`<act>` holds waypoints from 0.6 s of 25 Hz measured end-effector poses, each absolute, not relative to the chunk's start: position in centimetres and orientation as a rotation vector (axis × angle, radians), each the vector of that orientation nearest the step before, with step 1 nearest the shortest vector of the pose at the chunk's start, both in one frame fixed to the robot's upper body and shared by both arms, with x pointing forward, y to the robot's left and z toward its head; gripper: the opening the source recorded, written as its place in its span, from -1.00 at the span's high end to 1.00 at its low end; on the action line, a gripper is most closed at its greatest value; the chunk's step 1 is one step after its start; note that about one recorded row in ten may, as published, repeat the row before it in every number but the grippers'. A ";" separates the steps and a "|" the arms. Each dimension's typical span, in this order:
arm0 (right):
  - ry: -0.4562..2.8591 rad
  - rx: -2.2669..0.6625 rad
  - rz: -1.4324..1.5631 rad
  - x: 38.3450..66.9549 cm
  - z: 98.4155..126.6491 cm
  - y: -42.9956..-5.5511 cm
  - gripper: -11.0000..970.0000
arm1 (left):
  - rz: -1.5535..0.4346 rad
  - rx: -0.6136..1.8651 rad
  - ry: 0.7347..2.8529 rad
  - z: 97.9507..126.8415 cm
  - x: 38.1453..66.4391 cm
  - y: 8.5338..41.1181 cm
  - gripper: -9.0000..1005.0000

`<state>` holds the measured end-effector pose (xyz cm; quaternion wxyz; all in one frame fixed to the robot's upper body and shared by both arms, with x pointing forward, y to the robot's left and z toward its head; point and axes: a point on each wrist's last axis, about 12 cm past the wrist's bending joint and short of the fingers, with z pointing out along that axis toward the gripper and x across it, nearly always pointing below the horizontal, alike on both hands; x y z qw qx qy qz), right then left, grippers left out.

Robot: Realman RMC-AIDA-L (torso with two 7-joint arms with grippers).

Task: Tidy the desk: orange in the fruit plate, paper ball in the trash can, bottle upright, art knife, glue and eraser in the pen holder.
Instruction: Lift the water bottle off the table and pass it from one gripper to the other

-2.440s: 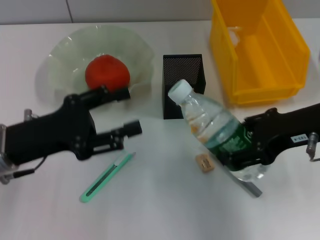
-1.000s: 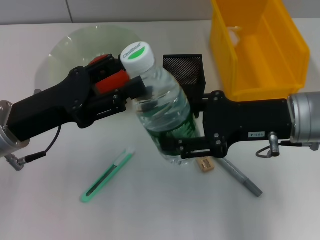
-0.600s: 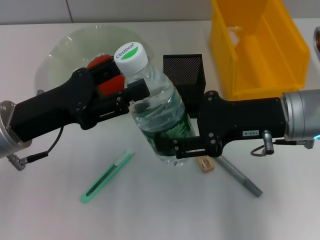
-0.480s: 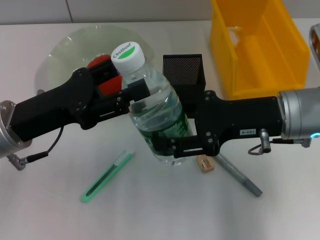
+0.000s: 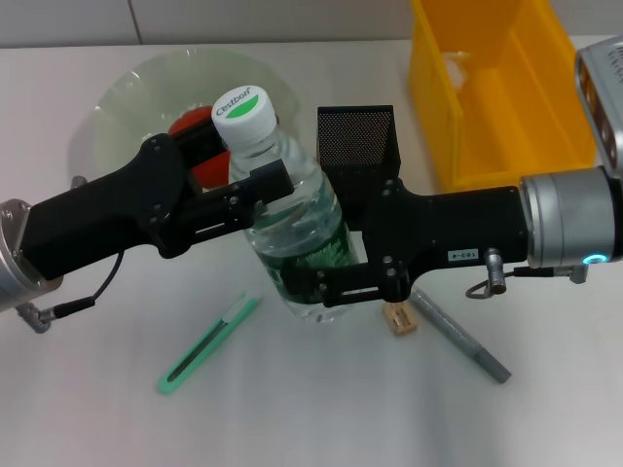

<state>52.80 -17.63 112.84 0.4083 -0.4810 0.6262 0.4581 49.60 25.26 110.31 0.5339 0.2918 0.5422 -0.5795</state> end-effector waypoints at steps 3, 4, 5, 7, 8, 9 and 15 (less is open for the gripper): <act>1.581 -1.217 1.154 52.9 112.8 -17.5 -0.49 | -1.386 0.690 1.292 110.3 49.6 25.2 -0.53; 1.582 -1.217 1.153 52.9 112.8 -17.5 -0.49 | -1.386 0.690 1.292 110.3 49.6 25.2 -0.53; 1.582 -1.217 1.153 52.9 112.8 -17.5 -0.49 | -1.385 0.690 1.292 110.3 49.6 25.2 -0.53; 1.581 -1.218 1.153 52.9 112.8 -17.4 -0.49 | -1.384 0.690 1.293 110.3 49.7 25.2 -0.53; 1.581 -1.218 1.152 52.9 112.8 -17.4 -0.49 | -1.383 0.689 1.294 110.3 49.7 25.2 -0.53; 1.580 -1.219 1.152 52.9 112.8 -17.4 -0.49 | -1.383 0.689 1.294 110.3 49.7 25.2 -0.53; 1.576 -1.225 1.152 53.0 112.9 -17.3 -0.49 | -1.380 0.687 1.294 110.3 49.7 25.2 -0.53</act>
